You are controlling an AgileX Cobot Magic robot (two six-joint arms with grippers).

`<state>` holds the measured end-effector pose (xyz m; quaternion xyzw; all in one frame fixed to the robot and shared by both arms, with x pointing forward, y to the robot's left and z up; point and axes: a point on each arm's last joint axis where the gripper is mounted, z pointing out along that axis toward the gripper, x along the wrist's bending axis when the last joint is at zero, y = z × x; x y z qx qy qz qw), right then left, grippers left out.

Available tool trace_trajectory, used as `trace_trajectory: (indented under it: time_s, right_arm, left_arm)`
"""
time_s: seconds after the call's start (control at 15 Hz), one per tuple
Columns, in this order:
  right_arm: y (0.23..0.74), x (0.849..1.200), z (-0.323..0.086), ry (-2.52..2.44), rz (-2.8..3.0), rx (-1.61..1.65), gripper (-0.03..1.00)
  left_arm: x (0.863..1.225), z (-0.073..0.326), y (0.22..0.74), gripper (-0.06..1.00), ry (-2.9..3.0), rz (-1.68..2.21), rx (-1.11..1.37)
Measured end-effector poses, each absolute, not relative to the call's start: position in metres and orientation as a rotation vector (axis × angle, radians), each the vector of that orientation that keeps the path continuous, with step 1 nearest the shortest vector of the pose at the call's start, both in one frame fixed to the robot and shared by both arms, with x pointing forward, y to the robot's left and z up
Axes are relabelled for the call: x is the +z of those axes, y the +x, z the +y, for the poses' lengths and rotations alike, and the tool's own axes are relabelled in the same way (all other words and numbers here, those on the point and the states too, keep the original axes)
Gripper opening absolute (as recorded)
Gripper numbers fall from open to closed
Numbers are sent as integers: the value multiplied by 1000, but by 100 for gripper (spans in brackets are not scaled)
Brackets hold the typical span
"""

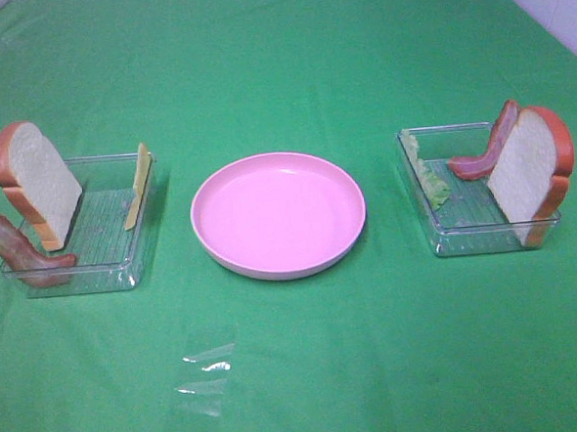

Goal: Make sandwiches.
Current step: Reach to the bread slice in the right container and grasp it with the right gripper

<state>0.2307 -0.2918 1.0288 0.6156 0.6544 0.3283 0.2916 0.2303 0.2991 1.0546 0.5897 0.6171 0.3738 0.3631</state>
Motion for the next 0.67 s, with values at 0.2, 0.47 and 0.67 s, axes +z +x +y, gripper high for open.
trace_trajectory:
  time_s: [0.2, 0.47, 0.67]
  right_arm:
    - [240, 1030, -291, 1707, 1785, 846, 93]
    - [300, 1060, -284, 1947, 1984, 727, 93]
    - [397, 1094, -284, 2058, 2051, 619, 93]
  left_arm:
    - [1055, 299, 230, 91, 1518, 1588, 962]
    - [1055, 299, 230, 91, 1518, 1588, 962]
    - [1055, 299, 230, 91, 1518, 1588, 962]
